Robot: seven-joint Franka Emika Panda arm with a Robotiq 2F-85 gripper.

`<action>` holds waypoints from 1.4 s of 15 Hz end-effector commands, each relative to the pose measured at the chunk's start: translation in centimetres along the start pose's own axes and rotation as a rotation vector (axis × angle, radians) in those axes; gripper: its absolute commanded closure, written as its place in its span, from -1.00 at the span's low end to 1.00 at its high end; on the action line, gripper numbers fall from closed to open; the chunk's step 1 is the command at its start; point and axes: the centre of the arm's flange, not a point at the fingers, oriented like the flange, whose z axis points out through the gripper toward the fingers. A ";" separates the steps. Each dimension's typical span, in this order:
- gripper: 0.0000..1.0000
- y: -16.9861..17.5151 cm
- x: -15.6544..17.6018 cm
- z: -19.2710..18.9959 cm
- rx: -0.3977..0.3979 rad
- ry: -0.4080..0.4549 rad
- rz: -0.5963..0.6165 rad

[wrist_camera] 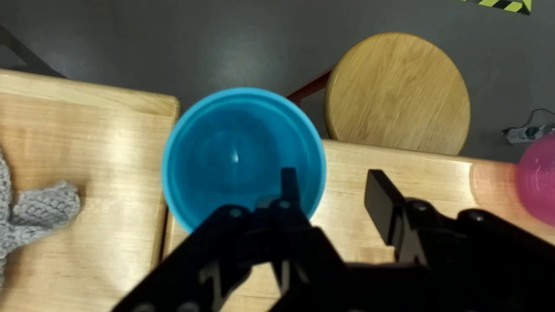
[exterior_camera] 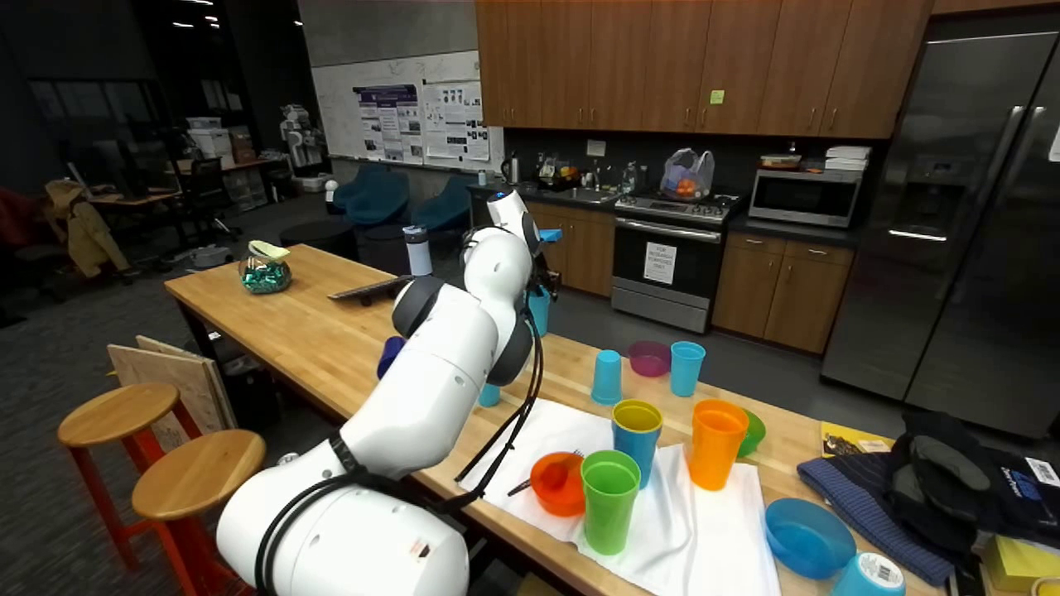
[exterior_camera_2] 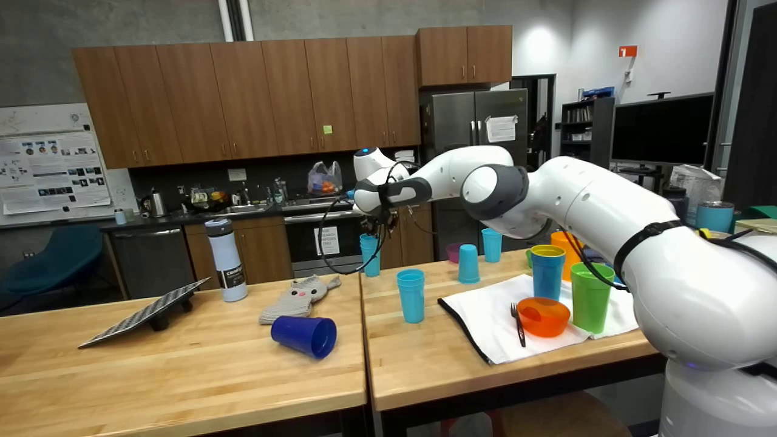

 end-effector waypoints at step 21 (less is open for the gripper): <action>0.97 -0.1 -2.8 -2.6 -0.064 0.241 0.018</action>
